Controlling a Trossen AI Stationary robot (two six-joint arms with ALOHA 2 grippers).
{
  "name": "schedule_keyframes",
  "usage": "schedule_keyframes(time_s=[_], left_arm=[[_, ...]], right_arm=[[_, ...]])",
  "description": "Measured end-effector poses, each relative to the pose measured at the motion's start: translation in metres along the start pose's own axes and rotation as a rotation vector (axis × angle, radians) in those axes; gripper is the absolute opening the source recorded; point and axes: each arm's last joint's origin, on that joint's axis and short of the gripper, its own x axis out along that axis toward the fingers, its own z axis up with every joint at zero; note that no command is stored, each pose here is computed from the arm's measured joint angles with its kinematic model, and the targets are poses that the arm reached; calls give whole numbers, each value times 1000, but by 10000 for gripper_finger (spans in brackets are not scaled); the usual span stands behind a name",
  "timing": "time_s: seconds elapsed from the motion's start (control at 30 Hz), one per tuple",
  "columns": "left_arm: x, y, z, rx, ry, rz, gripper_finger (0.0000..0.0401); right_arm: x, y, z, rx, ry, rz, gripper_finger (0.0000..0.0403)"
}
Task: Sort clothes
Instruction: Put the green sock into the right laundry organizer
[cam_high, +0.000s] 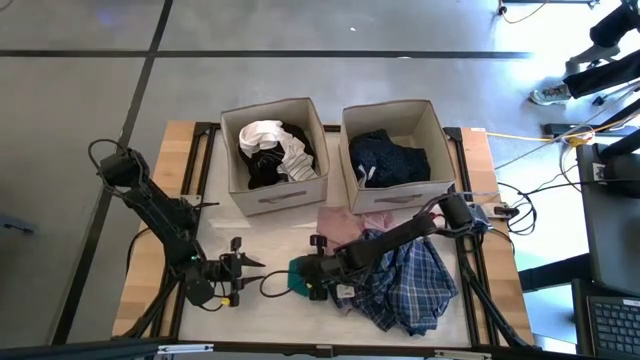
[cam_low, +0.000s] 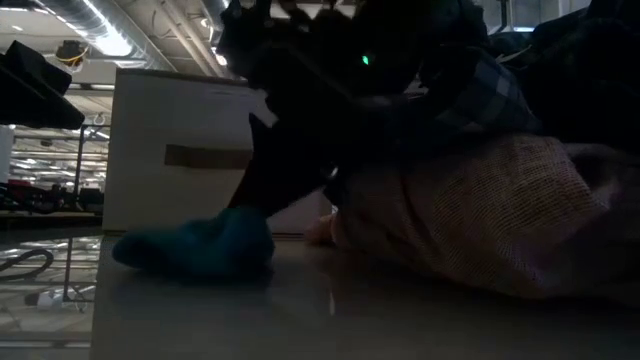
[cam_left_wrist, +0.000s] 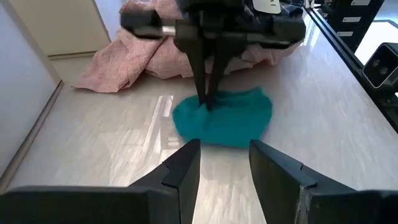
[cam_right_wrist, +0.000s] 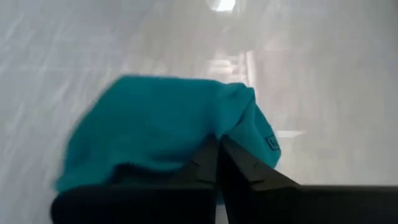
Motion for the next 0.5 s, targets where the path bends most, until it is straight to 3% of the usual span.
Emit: schedule_keyframes(time_s=[0.23, 0.33, 0.5], left_arm=[[0, 0, 0, 23, 1, 1, 127], [0, 0, -1, 78, 5, 3, 127], [0, 1, -1, 72, 5, 4, 127]], right_arm=[[-33, -1, 21, -20, -89, -53, 6], [-56, -5, 32, -29, -123, -103, 9], [-101, -17, 45, -37, -140, -201, 5]])
